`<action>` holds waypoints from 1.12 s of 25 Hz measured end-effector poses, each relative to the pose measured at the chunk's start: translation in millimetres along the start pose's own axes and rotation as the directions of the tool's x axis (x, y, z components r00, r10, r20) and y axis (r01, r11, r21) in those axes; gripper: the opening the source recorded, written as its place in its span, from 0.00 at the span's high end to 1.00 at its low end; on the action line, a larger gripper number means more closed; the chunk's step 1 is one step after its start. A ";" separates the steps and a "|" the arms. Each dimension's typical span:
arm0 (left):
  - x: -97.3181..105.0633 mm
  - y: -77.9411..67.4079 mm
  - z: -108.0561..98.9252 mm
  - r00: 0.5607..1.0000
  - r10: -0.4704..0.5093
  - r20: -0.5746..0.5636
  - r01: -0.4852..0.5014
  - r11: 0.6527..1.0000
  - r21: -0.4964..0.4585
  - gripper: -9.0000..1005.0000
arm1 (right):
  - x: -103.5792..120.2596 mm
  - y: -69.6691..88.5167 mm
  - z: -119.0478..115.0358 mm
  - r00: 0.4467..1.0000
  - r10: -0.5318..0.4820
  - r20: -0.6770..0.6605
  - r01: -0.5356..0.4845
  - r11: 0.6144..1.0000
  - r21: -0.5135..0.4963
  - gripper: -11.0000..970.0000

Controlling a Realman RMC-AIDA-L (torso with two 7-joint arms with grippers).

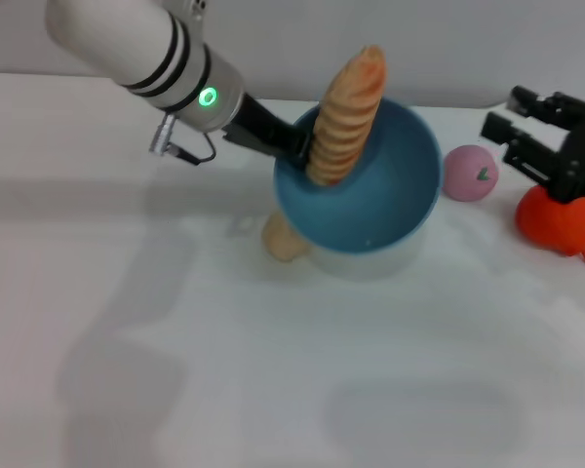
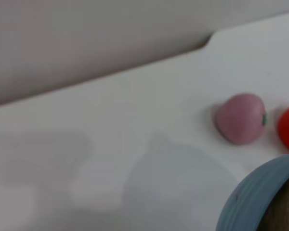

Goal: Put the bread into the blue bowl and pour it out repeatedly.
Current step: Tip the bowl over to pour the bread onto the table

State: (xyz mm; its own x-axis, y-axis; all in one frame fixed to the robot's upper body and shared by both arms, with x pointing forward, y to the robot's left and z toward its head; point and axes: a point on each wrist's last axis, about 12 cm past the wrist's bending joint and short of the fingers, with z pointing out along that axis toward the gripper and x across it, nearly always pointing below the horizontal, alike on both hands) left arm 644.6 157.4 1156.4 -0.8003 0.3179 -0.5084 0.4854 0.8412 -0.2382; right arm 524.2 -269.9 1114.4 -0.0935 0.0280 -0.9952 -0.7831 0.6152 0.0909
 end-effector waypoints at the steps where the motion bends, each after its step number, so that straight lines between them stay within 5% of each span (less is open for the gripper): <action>1: -3.7 -2.8 4.2 1.000 0.012 0.013 -0.012 1.000 -0.008 0.98 | -0.3 -0.2 -3.1 1.000 0.008 0.012 -0.008 1.000 -0.001 0.52; 14: -19.4 -29.3 37.6 0.991 0.131 0.034 -0.127 0.986 -0.105 0.98 | 10.0 1.2 -40.5 0.989 0.107 0.105 -0.109 0.994 0.015 0.52; 28: -33.9 -49.0 53.0 0.936 0.272 0.224 -0.232 0.954 -0.190 0.98 | 26.2 3.4 -54.8 0.977 0.173 0.126 -0.178 0.983 0.031 0.52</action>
State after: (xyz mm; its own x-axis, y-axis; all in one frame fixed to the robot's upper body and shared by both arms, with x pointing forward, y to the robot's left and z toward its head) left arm 666.6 82.2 1141.4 -0.5377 0.4287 -0.7260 0.5818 0.8119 0.0484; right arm 485.4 -310.2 1090.6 -0.1497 0.2330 -0.9609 -0.7345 0.6244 0.2658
